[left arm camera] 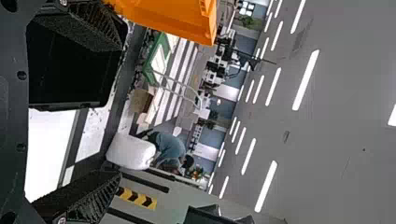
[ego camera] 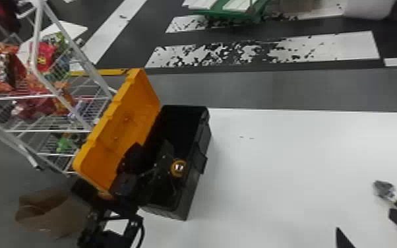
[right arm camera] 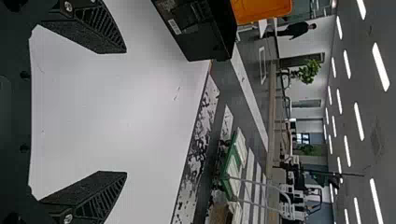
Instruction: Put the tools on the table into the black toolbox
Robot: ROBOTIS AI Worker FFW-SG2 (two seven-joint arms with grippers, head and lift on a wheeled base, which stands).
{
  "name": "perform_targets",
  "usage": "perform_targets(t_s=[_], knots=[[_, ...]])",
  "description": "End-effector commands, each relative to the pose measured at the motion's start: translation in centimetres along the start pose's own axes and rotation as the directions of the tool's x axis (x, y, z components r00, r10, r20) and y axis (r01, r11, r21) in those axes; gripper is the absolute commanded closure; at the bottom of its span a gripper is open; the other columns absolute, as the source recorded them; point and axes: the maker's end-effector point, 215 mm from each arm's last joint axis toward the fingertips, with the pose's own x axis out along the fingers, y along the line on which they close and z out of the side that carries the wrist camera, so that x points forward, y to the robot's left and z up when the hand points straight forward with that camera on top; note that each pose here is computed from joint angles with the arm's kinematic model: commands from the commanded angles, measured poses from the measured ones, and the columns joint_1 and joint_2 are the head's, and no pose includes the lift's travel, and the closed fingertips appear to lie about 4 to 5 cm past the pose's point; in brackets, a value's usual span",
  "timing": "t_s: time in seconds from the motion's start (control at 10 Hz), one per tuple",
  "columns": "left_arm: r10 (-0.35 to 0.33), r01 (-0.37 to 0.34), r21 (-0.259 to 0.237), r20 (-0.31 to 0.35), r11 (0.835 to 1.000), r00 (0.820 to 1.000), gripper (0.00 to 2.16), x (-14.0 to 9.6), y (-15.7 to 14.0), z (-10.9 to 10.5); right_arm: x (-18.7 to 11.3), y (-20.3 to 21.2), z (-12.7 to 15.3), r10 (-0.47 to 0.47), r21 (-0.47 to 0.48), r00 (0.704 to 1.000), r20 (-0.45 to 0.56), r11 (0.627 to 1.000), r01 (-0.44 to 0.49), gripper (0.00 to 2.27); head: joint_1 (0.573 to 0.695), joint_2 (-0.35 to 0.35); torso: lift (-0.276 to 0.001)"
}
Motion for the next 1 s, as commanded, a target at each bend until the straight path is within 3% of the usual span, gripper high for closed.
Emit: perform_targets(t_s=[0.0, 0.4, 0.6, 0.9], knots=[[0.013, -0.013, 0.013, 0.011, 1.000, 1.000, 0.04, -1.6, -0.7, -0.6, -0.9, -2.3, 0.3, -0.050, 0.027, 0.998, 0.032, 0.998, 0.049, 0.07, 0.695, 0.350, -0.039], [0.025, -0.043, 0.181, 0.102, 0.983, 0.994, 0.04, -5.1, -5.9, -0.9, -4.3, -7.5, -1.0, -0.121, 0.063, 0.988, 0.100, 0.991, 0.115, 0.09, 0.695, 0.281, -0.039], [0.012, -0.033, 0.209, 0.097, 0.977, 0.995, 0.04, -5.8, -8.2, -2.8, -6.3, -9.8, -1.5, -0.156, 0.062, 0.981, 0.117, 0.987, 0.150, 0.09, 0.695, 0.165, -0.039], [-0.027, 0.006, 0.213, 0.100, 0.977, 0.995, 0.04, -7.5, -10.8, -4.3, -9.1, -13.7, -2.8, -0.216, 0.060, 0.972, 0.097, 0.976, 0.211, 0.10, 0.695, 0.008, -0.039]])
